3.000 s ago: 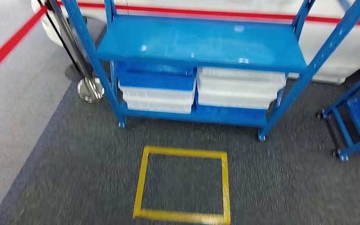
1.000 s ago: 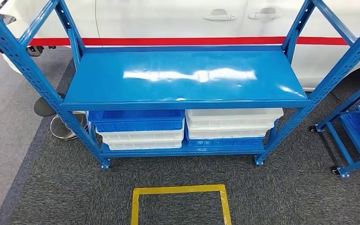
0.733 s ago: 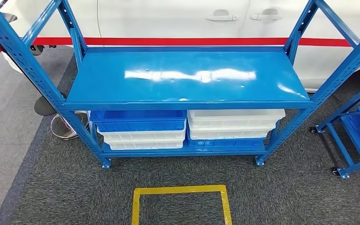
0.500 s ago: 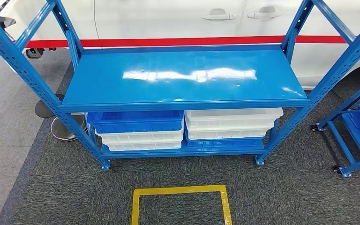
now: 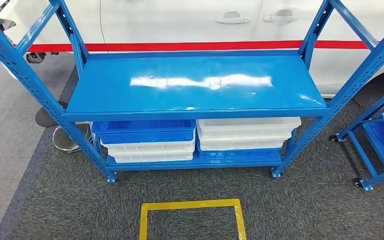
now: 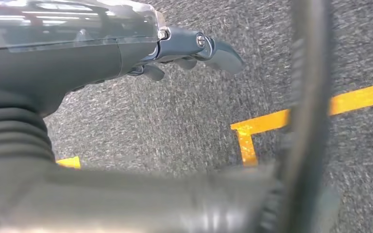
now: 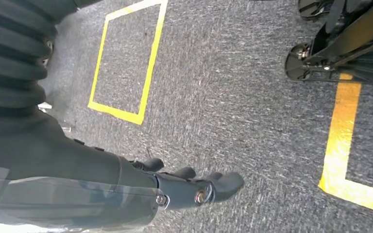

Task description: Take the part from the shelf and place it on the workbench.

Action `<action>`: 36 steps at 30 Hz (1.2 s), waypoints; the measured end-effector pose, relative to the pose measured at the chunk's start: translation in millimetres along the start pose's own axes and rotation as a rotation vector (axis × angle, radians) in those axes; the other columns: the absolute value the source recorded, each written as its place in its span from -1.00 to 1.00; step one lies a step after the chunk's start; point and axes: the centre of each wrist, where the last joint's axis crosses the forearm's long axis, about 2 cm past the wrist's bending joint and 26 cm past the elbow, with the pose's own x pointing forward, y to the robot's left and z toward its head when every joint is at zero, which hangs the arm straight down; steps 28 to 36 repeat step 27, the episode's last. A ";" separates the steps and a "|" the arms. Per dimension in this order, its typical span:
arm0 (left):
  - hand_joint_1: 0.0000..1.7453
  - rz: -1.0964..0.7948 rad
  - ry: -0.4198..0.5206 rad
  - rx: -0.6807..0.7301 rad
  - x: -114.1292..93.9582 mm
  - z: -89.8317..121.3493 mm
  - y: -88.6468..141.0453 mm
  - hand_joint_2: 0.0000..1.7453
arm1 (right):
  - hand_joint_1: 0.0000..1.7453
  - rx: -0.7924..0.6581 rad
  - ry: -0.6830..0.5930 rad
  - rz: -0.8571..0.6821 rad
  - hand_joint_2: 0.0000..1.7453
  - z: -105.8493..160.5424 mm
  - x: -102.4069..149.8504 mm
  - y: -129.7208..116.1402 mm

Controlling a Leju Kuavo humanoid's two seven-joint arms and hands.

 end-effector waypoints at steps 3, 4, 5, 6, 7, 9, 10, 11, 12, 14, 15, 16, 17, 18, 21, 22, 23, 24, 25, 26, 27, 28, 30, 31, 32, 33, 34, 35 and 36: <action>-1.00 0.009 0.007 0.008 -1.0 0.3 0.3 1.00 | -1.00 0.000 -0.001 0.000 -1.00 0.0 -0.1 0.0; -1.00 0.012 0.010 0.012 -1.0 0.2 0.5 1.00 | -1.00 0.000 0.000 0.001 -1.00 0.0 -0.1 0.0; -1.00 0.014 0.013 0.015 -1.0 0.2 0.7 1.00 | -1.00 0.000 0.000 0.001 -1.00 0.0 0.0 0.0; -1.00 0.016 0.015 0.018 -1.0 0.2 0.8 1.00 | -1.00 0.000 0.000 0.002 -1.00 0.0 0.0 0.0; -1.00 0.017 0.016 0.020 -1.0 0.2 0.9 1.00 | -1.00 0.000 -0.001 0.002 -1.00 0.0 0.0 0.0; -1.00 0.019 0.017 0.023 -1.0 0.1 1.0 1.00 | -1.00 0.001 -0.001 0.003 0.00 0.0 0.0 0.2; -1.00 0.021 0.017 0.024 -1.0 0.1 1.1 1.00 | -1.00 0.001 -0.001 0.003 0.50 0.1 0.0 0.2; -1.00 0.022 0.019 0.025 -1.0 0.1 1.1 1.00 | -1.00 0.001 0.001 0.003 1.00 0.1 0.0 0.3; -1.00 0.023 0.022 0.026 -1.1 0.1 1.2 1.00 | -1.00 0.002 0.004 0.004 1.00 0.1 0.0 0.3; -1.00 0.028 0.033 0.027 -1.7 0.4 1.0 1.00 | -1.00 0.001 0.015 0.006 1.00 0.0 -0.3 0.0; -1.00 0.032 0.040 0.026 -2.3 0.6 0.9 1.00 | -1.00 0.001 0.020 0.007 1.00 -0.1 -0.7 -0.5; -1.00 0.039 0.047 0.025 -3.2 1.0 0.6 1.00 | -1.00 0.001 0.023 0.006 1.00 -0.3 -1.4 -1.2; -1.00 0.048 0.054 0.023 -4.2 1.3 0.5 1.00 | -1.00 0.002 0.025 0.003 1.00 -0.4 -2.1 -2.2; -1.00 0.056 0.060 0.021 -5.2 1.7 0.5 1.00 | -1.00 0.003 0.025 -0.002 1.00 -0.7 -2.9 -3.2; -1.00 0.079 0.078 0.015 -8.0 2.5 1.0 1.00 | -1.00 0.006 0.023 -0.022 1.00 -1.5 -5.0 -7.1; -1.00 0.086 0.083 0.012 -8.8 2.8 1.2 1.00 | -1.00 0.006 0.022 -0.028 1.00 -1.7 -5.7 -8.5; -1.00 0.093 0.087 0.010 -9.5 3.0 1.4 1.00 | -1.00 0.006 0.021 -0.034 1.00 -2.0 -6.4 -9.9; -1.00 0.098 0.091 0.008 -10.3 3.2 1.7 1.00 | -1.00 0.006 0.019 -0.039 1.00 -2.3 -7.0 -11.3; -1.00 0.105 0.095 0.005 -11.0 3.4 1.9 1.00 | -1.00 0.007 0.017 -0.044 1.00 -2.5 -7.7 -12.7; -1.00 0.111 0.099 0.003 -11.8 3.6 2.3 1.00 | -1.00 0.008 0.015 -0.049 1.00 -2.8 -8.3 -14.2; -1.00 0.113 0.101 0.002 -12.3 3.7 2.5 1.00 | -1.00 0.009 0.013 -0.051 1.00 -2.9 -8.6 -14.9; -1.00 0.113 0.101 0.002 -12.3 3.7 2.5 1.00 | -1.00 0.009 0.013 -0.051 1.00 -2.9 -8.6 -14.9; -1.00 0.113 0.101 0.002 -12.3 3.7 2.5 1.00 | -1.00 0.009 0.013 -0.051 1.00 -2.9 -8.6 -14.9; -1.00 0.113 0.101 0.002 -12.3 3.7 2.5 1.00 | -1.00 0.009 0.013 -0.051 1.00 -2.9 -8.6 -14.9; -1.00 0.113 0.101 0.002 -12.3 3.7 2.5 1.00 | -1.00 0.009 0.013 -0.051 1.00 -2.9 -8.6 -14.9; -1.00 0.113 0.101 0.002 -12.3 3.7 2.5 1.00 | -1.00 0.009 0.013 -0.051 1.00 -2.9 -8.6 -14.9; -1.00 0.113 0.101 0.002 -12.3 3.7 2.5 1.00 | -1.00 0.009 0.013 -0.051 1.00 -2.9 -8.6 -14.9; -1.00 0.113 0.101 0.002 -12.3 3.7 2.5 1.00 | -1.00 0.009 0.013 -0.051 1.00 -2.9 -8.6 -14.9; -1.00 0.113 0.101 0.002 -12.3 3.7 2.5 1.00 | -1.00 0.009 0.013 -0.051 1.00 -2.9 -8.6 -14.9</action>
